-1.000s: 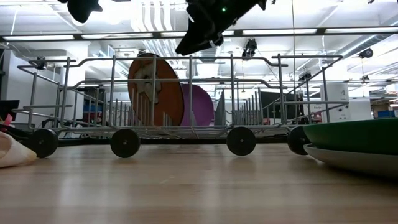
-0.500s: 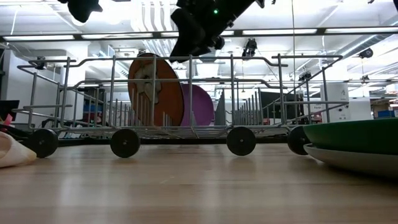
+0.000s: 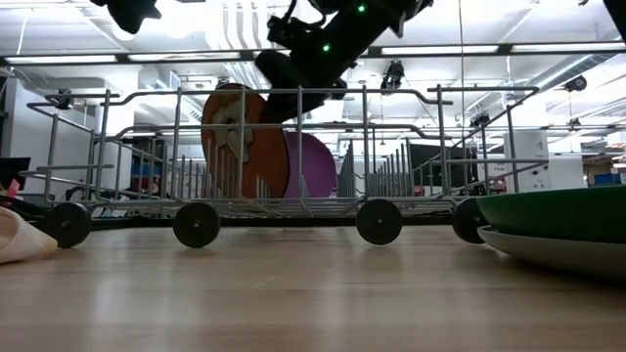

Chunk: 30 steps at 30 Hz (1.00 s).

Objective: Sort dishes
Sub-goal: Put the orange plate into the dish rack

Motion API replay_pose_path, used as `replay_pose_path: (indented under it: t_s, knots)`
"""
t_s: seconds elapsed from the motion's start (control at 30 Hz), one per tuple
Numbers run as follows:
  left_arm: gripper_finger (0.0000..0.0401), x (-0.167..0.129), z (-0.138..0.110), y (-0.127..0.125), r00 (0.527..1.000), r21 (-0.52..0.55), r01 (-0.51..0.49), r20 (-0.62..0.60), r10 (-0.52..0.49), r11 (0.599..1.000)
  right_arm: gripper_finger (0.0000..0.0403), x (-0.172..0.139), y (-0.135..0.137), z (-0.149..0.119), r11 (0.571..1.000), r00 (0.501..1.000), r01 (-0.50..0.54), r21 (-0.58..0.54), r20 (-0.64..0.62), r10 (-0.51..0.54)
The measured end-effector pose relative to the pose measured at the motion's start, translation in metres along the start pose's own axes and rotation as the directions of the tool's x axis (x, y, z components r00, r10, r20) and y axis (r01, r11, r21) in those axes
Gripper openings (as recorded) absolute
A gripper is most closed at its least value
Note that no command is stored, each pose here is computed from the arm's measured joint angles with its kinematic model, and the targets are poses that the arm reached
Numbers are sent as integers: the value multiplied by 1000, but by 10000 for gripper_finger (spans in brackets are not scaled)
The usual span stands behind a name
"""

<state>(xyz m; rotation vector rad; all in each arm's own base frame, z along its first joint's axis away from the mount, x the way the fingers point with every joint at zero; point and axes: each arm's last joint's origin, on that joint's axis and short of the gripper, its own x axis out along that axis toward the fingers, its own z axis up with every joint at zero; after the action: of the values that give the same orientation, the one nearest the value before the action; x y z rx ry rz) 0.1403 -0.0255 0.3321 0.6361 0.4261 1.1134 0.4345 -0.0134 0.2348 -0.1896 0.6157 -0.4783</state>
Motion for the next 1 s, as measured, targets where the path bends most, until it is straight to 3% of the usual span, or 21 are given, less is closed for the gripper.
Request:
replay_pose_path:
  t_s: [0.2,0.57,1.0]
  knots:
    - [0,0,0,0,1000,3,0,0,0,1000,152,8,-8,-2,994,994,106,-7,-1,-106]
    - [0,0,0,-1,1000,9,0,0,0,1000,13,5,-19,14,985,986,164,-55,47,-161]
    - [0,0,0,-1,1000,14,0,0,0,1000,4,4,-37,35,979,983,166,-115,99,-155]
